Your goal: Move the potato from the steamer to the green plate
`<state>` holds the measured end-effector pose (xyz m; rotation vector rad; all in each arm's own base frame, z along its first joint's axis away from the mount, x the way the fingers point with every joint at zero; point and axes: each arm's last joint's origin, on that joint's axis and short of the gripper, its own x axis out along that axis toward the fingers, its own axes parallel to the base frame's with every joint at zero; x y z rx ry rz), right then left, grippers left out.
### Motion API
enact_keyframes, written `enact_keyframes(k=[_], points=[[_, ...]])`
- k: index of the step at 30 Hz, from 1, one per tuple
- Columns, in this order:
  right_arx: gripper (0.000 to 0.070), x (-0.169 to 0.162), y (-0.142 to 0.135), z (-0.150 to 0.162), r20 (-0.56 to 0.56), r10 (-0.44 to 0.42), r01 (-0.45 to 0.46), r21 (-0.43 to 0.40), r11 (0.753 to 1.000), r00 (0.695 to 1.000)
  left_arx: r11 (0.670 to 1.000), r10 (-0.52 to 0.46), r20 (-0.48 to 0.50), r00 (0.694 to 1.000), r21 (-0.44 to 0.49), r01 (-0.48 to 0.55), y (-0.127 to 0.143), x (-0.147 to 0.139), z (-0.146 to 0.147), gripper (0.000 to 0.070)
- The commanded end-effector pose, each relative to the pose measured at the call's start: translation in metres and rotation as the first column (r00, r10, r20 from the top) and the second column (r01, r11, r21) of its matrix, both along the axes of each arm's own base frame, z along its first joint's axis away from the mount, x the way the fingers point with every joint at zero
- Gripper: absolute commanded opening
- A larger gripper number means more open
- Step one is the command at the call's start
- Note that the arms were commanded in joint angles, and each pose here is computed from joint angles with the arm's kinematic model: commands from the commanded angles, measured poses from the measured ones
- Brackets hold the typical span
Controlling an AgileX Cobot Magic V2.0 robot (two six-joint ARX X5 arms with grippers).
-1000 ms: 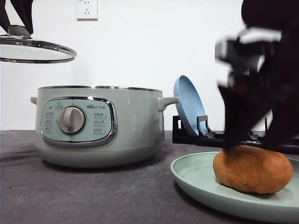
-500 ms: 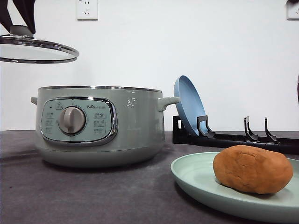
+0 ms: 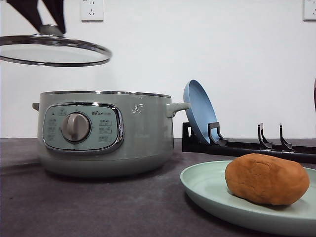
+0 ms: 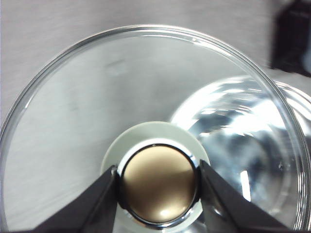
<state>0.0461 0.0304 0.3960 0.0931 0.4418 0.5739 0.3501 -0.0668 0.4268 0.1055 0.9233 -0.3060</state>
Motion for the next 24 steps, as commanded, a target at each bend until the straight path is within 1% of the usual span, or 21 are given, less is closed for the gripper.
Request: enact_keyframes(k=[1, 6, 12, 16, 24], points=[[0.0695, -0.001, 0.000, 0.004, 0.004, -0.005, 0.005, 0.022, 1.000, 1.000, 0.999, -0.027, 0.082, 0.996, -0.028, 0.030, -0.009, -0.010, 0.019, 0.0000], [0.0695, 0.000, 0.000, 0.005, 0.006, -0.004, 0.004, 0.022, 1.000, 1.000, 0.993, -0.117, 0.083, 0.990, -0.025, 0.120, -0.038, -0.017, 0.019, 0.0000], [0.0694, 0.000, 0.000, 0.005, 0.007, -0.004, 0.004, 0.023, 1.000, 1.000, 0.978, -0.208, 0.082, 0.975, -0.015, 0.210, -0.065, -0.027, 0.018, 0.0000], [0.0695, 0.000, 0.000, 0.005, 0.006, -0.004, 0.004, 0.023, 1.000, 1.000, 0.970, -0.243, 0.068, 0.968, -0.011, 0.244, -0.075, -0.033, 0.017, 0.0000], [0.0695, 0.000, 0.000, 0.004, -0.004, -0.009, 0.009, 0.032, 0.999, 1.000, 0.961, -0.278, 0.033, 0.960, -0.005, 0.278, -0.086, -0.038, 0.012, 0.0000]])
